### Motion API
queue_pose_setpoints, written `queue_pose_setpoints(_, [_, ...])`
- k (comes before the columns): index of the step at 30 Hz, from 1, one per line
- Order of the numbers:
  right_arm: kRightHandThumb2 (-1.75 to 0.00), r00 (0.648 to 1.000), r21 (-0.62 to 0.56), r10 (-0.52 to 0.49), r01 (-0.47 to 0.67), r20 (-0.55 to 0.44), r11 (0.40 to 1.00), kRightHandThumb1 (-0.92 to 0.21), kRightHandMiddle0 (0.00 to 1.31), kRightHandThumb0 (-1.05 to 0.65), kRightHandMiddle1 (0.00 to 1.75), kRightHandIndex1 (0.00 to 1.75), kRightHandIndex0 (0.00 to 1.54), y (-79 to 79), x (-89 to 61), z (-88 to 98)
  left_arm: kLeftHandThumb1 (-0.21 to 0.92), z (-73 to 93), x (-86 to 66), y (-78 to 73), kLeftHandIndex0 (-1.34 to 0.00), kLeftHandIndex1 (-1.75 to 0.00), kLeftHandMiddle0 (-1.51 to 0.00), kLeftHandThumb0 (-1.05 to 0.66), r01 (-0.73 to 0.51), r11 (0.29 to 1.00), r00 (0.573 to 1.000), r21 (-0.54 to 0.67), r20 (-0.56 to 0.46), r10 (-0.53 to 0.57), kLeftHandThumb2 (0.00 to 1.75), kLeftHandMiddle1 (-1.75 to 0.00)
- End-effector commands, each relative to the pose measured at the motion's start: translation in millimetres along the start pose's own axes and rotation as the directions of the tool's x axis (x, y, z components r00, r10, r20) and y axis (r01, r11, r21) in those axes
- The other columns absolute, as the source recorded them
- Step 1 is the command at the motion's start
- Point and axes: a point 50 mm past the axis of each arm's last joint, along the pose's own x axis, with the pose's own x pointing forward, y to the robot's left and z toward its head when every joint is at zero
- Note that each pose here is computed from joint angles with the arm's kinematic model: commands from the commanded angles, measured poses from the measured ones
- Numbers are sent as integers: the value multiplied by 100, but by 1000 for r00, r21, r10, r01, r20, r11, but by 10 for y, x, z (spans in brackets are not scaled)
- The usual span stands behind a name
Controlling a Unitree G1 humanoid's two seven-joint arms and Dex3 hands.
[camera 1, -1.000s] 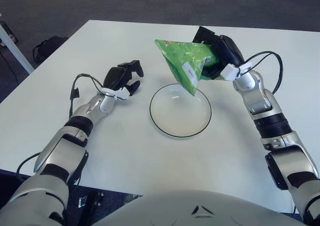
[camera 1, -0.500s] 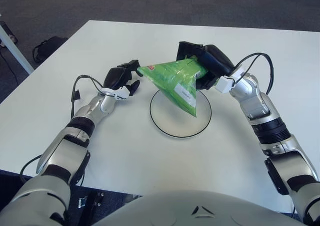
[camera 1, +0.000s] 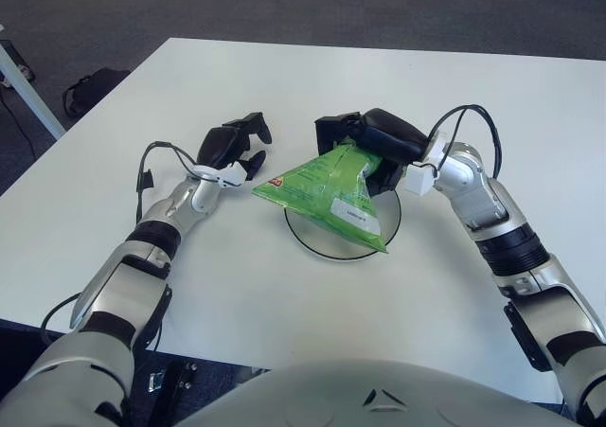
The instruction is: Put the snack into the plate.
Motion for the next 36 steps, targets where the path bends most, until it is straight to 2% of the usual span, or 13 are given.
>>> queue_pose_setpoints(1, [-165, 999, -22, 34, -33, 30, 999, 0, 64, 0, 175, 165, 87, -38, 8, 17, 26, -108, -287, -330, -45, -166, -68, -1, 193, 981, 978, 32, -86, -190, 137, -175])
queue_pose_setpoints(8, [-165, 999, -26, 35, -35, 3, 999, 1, 64, 0, 175, 164, 88, -19, -18, 2, 24, -95, -283, -328, -50, -159, -70, -2, 196, 980, 977, 18, -92, -194, 137, -175])
queue_pose_setpoints(11, [-168, 998, -31, 67, -68, -14, 997, 2, 64, 0, 175, 169, 86, -19, -24, -5, 25, -88, -284, -329, -53, -169, -60, -1, 203, 979, 976, 18, -89, -201, 139, -175])
queue_pose_setpoints(13, [-163, 996, -25, 84, -84, -16, 996, -1, 67, 0, 166, 172, 84, -20, -25, -7, 25, -85, -285, -327, -53, -172, -58, -1, 208, 978, 975, 22, -85, -205, 140, -175])
queue_pose_setpoints(16, [-156, 994, -11, 100, -101, -34, 995, -6, 66, 0, 159, 174, 80, -16, -44, -19, 25, -83, -285, -323, -54, -173, -56, -1, 214, 976, 974, 33, -79, -211, 140, -175])
queue_pose_setpoints(18, [-141, 989, 4, 128, -128, -67, 992, -18, 60, -1, 153, 174, 72, -8, -78, -39, 24, -79, -287, -316, -54, -174, -56, -1, 218, 975, 974, 45, -70, -215, 141, -175])
queue_pose_setpoints(21, [-128, 982, 18, 172, -171, -73, 985, -29, 53, -1, 151, 174, 65, 4, -97, -54, 24, -66, -288, -306, -54, -174, -56, -1, 219, 975, 975, 45, -60, -216, 141, -175])
queue_pose_setpoints(23, [-114, 976, 33, 210, -208, -60, 978, -32, 26, -24, 145, 153, 40, 19, -111, -69, 24, -54, -287, -300, -54, -174, -56, -1, 220, 975, 975, 42, -53, -217, 141, -175])
queue_pose_setpoints(24, [-107, 973, 38, 223, -221, -52, 975, -34, 16, -36, 134, 133, 29, 22, -114, -72, 24, -51, -287, -298, -55, -174, -56, -1, 221, 974, 974, 42, -52, -218, 141, -175])
queue_pose_setpoints(25, [-105, 969, 40, 246, -245, -35, 969, -35, 13, -40, 130, 125, 25, 22, -114, -68, 24, -49, -288, -296, -55, -174, -56, -1, 224, 974, 974, 42, -50, -222, 141, -175])
queue_pose_setpoints(26, [-98, 965, 42, 263, -262, -23, 964, -38, 8, -49, 118, 104, 19, 22, -114, -66, 24, -48, -288, -294, -55, -174, -56, -1, 227, 973, 973, 42, -49, -224, 141, -175])
queue_pose_setpoints(30, [-82, 949, 49, 315, -315, 7, 948, -49, 2, -64, 93, 62, 10, 18, -128, -72, 24, -43, -289, -288, -55, -174, -56, -1, 242, 969, 970, 50, -45, -239, 141, -175])
queue_pose_setpoints(36, [-70, 936, 33, 352, -352, -4, 936, -57, 0, -73, 65, 35, 2, -20, -155, -87, 25, -50, -288, -288, -54, -174, -55, -1, 259, 965, 964, 31, -64, -257, 140, -175])
